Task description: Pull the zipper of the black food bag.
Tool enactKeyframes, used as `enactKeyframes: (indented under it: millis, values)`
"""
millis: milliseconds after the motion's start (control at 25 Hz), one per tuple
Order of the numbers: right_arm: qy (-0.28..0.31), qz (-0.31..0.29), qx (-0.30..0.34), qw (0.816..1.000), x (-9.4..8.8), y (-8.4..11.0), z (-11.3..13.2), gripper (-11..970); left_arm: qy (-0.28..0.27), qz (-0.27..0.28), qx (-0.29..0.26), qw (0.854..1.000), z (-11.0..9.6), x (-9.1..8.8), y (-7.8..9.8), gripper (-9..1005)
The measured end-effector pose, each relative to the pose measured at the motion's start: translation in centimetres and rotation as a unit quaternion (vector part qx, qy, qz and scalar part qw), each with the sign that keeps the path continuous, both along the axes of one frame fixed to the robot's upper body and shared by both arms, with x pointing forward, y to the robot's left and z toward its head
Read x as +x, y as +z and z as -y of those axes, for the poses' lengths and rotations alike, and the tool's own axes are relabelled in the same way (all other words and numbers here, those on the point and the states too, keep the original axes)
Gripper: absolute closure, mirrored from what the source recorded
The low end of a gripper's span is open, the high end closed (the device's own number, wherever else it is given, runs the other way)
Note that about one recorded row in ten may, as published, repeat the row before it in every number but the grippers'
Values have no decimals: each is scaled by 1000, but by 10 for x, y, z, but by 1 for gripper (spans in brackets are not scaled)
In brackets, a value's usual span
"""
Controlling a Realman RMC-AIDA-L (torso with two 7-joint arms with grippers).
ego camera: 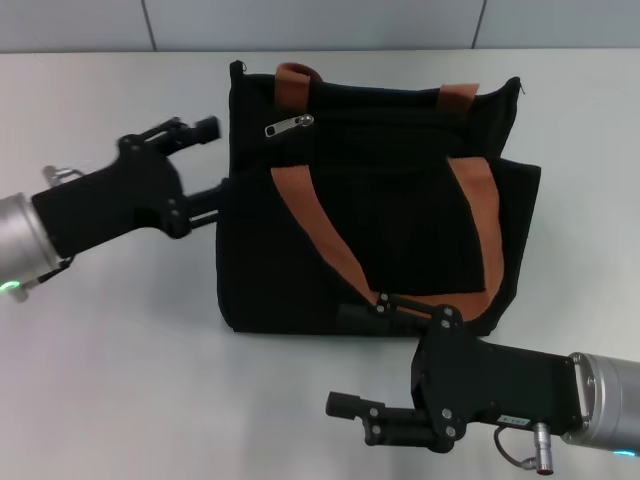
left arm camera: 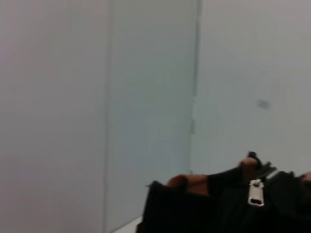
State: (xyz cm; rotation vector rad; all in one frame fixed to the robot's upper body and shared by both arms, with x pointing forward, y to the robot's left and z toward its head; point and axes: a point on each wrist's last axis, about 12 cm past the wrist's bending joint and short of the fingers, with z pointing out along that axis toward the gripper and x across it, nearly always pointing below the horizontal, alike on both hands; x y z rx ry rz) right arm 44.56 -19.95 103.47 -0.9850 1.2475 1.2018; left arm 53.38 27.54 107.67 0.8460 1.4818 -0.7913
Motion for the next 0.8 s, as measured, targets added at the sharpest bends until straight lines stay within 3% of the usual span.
enactKeyframes:
  millis: [200,400,800]
  values:
    - [-9,-7,1,1000,-1,-2,-2,197,-25,16,11,1000,14,12,8,212]
    - [-10,-10,2,1000,-2,-2,-2,197,13,13,4,1000,19,25,8,227]
    - [-14,-9,-6,1000,1,-3,-3,196,28,16,-20,999,17,21,6,305]
